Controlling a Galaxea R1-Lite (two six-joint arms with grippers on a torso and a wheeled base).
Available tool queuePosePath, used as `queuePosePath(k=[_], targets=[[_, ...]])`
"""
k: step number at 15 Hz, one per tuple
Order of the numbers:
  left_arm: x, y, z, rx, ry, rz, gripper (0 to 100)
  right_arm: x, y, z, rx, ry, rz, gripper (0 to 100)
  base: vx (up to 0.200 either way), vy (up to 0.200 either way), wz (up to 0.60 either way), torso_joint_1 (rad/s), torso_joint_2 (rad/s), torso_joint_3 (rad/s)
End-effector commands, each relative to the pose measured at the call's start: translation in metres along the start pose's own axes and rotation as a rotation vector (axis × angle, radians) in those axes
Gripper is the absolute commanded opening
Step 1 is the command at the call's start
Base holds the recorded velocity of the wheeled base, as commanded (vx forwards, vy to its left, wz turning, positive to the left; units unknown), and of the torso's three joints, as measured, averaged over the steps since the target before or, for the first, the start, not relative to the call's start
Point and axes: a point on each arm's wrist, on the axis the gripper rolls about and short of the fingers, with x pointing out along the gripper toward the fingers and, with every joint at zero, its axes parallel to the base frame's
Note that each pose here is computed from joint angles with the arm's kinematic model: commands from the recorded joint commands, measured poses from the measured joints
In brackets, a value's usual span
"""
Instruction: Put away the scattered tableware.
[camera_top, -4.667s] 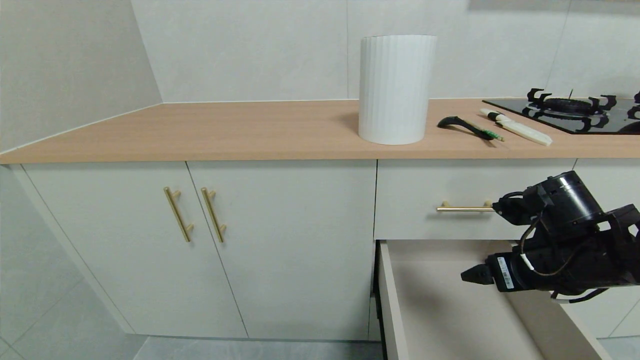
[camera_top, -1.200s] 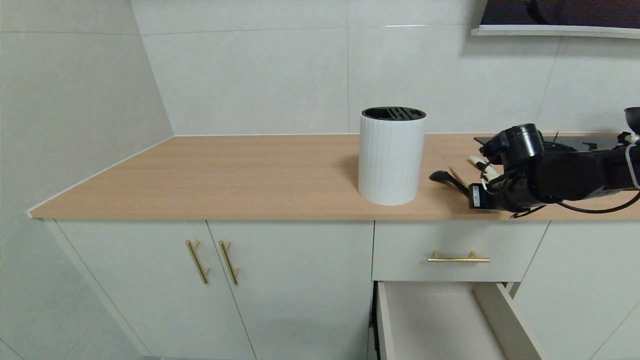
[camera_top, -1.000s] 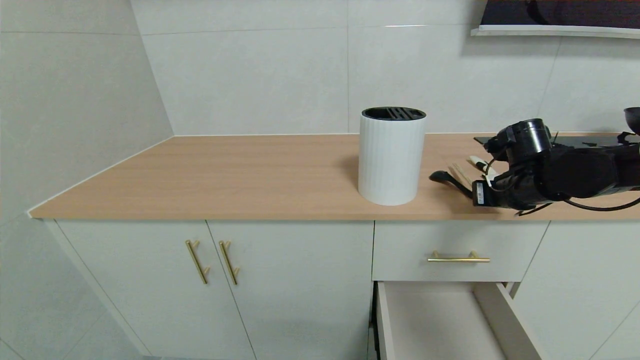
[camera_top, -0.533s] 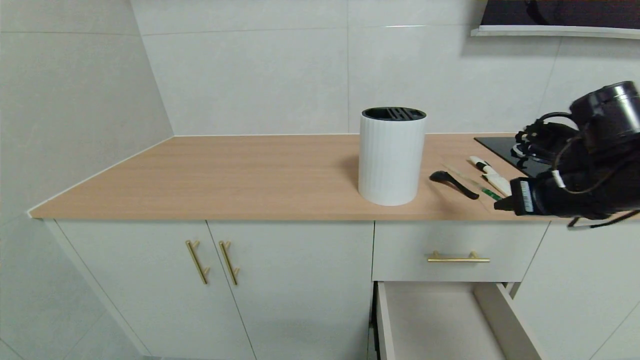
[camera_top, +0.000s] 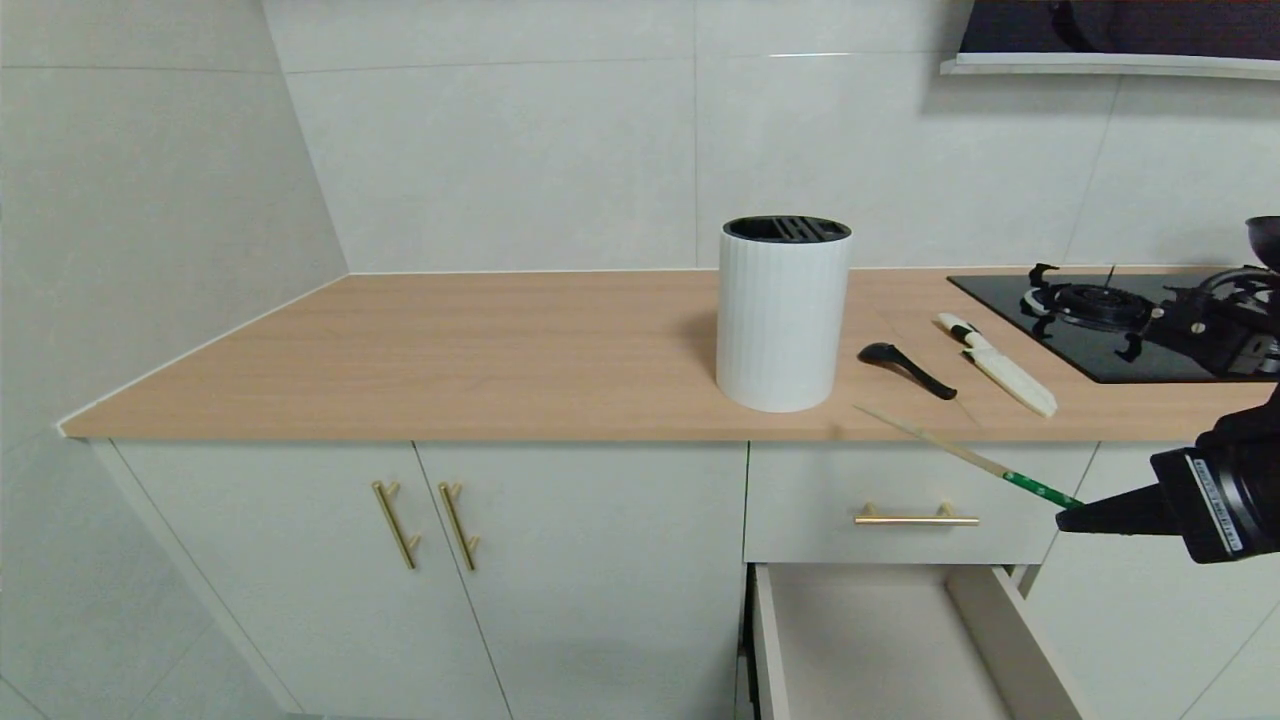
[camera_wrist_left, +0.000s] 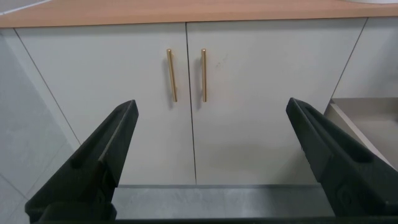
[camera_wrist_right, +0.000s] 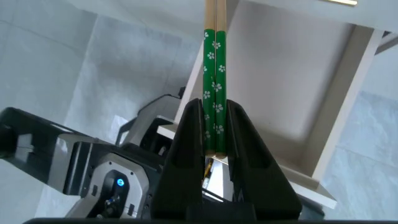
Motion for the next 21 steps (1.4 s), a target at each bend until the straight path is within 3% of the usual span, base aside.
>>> queuePosePath(k=[1,10,21], targets=[[0.0,0.0,0.0,0.0,0.0,0.0,100,0.013,-0.003,-0.001,0.007,0.046,-0.011,0,0.0,0.0,0.0,0.0,0.0,0.0],[0.0,0.0,0.0,0.0,0.0,0.0,100,0.057,-0.01,-0.003,-0.018,0.182,-0.031,0,0.0,0.0,0.0,-0.008,0.02,0.01],[0.0,0.0,0.0,0.0,0.0,0.0,100,0.072,-0.012,-0.003,-0.02,0.219,-0.042,0,0.0,0.0,0.0,-0.152,0.43,0.279]])
